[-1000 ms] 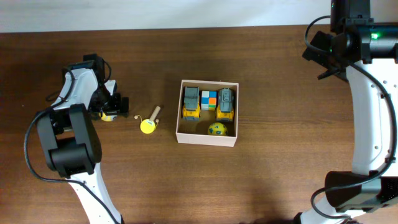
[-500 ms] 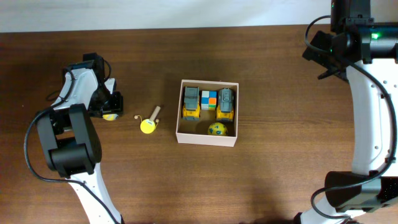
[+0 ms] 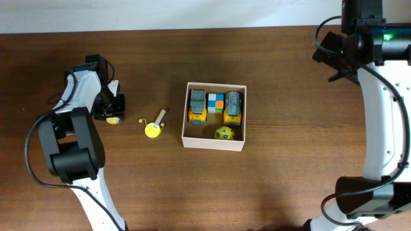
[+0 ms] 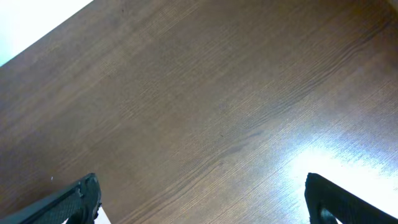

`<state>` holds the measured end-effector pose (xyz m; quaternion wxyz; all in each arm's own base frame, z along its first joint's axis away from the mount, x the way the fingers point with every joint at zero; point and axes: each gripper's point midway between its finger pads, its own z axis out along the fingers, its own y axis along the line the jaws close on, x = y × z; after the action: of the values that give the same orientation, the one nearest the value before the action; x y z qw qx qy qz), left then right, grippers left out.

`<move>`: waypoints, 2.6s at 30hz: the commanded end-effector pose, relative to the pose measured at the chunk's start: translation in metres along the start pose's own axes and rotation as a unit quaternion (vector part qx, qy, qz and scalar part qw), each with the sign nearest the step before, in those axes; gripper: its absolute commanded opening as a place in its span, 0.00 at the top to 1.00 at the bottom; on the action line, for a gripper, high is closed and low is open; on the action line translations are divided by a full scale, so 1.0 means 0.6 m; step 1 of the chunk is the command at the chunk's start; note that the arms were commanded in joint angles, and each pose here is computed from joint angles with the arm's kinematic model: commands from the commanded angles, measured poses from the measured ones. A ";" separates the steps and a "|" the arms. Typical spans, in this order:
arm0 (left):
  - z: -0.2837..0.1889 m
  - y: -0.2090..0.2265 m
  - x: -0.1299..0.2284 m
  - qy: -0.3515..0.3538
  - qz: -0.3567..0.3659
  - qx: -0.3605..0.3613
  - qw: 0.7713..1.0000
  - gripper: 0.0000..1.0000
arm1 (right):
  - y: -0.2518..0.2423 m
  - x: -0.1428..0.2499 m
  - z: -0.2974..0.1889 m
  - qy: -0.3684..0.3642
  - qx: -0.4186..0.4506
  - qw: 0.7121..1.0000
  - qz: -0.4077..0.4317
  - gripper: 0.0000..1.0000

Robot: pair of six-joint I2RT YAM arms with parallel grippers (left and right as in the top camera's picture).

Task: Pack container
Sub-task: 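Lower the left gripper and grasp the grey-faced yellow ball, then carry the ball right and lower it into the box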

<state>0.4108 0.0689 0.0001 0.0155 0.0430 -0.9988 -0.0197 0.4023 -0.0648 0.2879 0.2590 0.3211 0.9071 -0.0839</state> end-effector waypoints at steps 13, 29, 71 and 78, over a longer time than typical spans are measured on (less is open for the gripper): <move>-0.074 0.001 -0.010 0.007 -0.005 0.012 1.000 0.62 | -0.005 -0.004 0.002 -0.004 0.008 1.000 0.004 0.01; -0.243 -0.192 -0.001 -0.023 0.191 0.089 0.977 0.63 | -0.005 -0.004 0.002 -0.004 0.008 1.000 0.004 0.01; -0.171 -0.431 0.201 0.110 0.443 0.062 0.888 0.62 | -0.005 -0.004 0.002 -0.004 0.008 1.000 0.004 0.01; -0.171 -0.439 0.205 0.109 0.451 0.061 0.884 0.32 | -0.005 -0.004 0.002 -0.004 0.008 1.000 0.004 0.01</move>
<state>0.3166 -0.2024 0.0972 0.1267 -0.4007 -0.9063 0.0446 0.4023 -0.0648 0.2879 0.2590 0.3211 0.9071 -0.0839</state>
